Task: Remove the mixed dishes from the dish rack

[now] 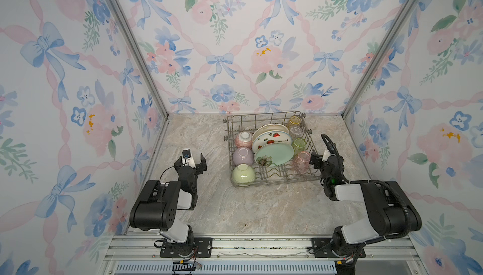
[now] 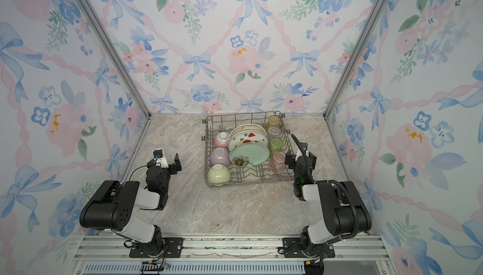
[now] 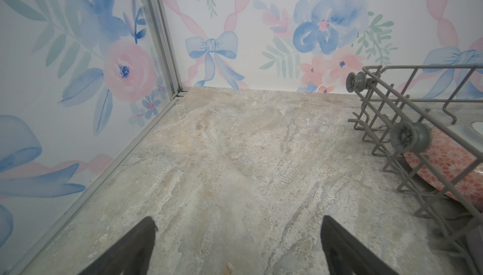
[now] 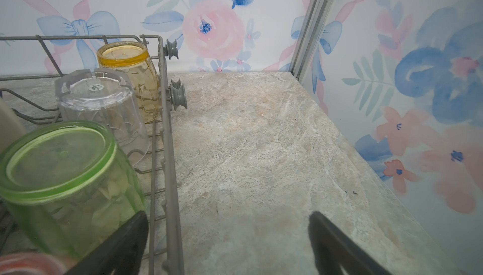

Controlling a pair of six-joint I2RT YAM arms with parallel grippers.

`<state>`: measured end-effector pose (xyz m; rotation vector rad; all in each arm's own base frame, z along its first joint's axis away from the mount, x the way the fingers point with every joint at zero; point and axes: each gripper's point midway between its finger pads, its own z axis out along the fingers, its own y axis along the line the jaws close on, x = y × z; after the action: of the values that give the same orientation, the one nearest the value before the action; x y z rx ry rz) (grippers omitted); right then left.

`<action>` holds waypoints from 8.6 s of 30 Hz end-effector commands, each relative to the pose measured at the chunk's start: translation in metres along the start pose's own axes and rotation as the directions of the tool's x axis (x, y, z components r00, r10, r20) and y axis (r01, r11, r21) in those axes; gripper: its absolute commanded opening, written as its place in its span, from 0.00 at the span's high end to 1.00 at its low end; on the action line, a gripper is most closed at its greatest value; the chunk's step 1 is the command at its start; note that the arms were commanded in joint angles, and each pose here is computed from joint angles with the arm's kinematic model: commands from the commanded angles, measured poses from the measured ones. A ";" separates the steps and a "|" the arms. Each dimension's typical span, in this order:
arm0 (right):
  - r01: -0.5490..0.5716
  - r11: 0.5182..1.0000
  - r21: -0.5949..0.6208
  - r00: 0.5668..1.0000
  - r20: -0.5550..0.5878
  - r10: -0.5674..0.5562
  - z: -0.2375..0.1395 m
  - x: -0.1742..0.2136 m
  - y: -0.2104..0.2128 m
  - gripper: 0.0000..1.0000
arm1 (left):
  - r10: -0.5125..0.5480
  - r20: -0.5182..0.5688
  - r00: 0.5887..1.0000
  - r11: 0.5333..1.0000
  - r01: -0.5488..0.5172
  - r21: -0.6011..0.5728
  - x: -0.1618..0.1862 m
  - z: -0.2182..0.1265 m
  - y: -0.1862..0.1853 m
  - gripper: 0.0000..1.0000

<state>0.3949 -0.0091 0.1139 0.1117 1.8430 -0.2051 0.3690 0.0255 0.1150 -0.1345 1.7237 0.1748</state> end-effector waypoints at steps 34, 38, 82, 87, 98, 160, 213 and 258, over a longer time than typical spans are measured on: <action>0.124 0.851 -0.510 0.946 -0.199 -0.257 -0.110 -0.085 0.146 0.03 | 0.113 -0.073 0.991 0.993 -0.110 0.050 -0.069 -0.094 -0.112 0.02; 0.122 0.847 -0.518 0.944 -0.202 -0.260 -0.107 -0.089 0.153 0.03 | 0.116 -0.137 0.984 0.989 -0.101 0.111 -0.061 -0.107 -0.126 0.02; 0.219 0.709 -0.670 0.838 -0.242 -0.488 -0.066 -0.074 0.199 0.28 | 0.157 -0.199 0.967 0.950 -0.093 0.297 -0.062 -0.151 -0.153 0.02; 0.195 0.691 -0.696 0.826 -0.263 -0.499 -0.058 -0.068 0.196 0.41 | 0.158 -0.193 0.968 0.951 -0.097 0.294 -0.065 -0.150 -0.153 0.02; 0.162 0.631 -0.759 0.832 -0.239 -0.500 -0.061 -0.061 0.204 0.54 | 0.197 -0.195 0.961 0.953 -0.142 0.267 -0.062 -0.144 -0.156 0.02; 0.369 0.613 -0.698 0.863 0.012 -0.505 -0.093 -0.128 0.212 1.00 | 0.198 -0.241 0.950 0.944 -0.119 0.307 -0.058 -0.140 -0.180 0.02; -0.247 0.667 -0.703 0.965 -0.115 0.236 -0.168 -0.219 0.198 1.00 | -0.269 -0.388 0.882 0.641 0.464 0.611 -0.169 -0.135 -0.234 0.08; -0.586 0.282 -0.759 0.774 -0.421 0.474 -0.201 -0.243 0.227 1.00 | -0.447 -0.525 0.724 0.297 0.674 0.676 -0.204 -0.118 -0.236 0.64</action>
<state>0.3205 0.2546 0.3275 0.0672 1.8889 1.1631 0.3354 -0.2269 0.3167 -0.0751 1.7399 -1.2567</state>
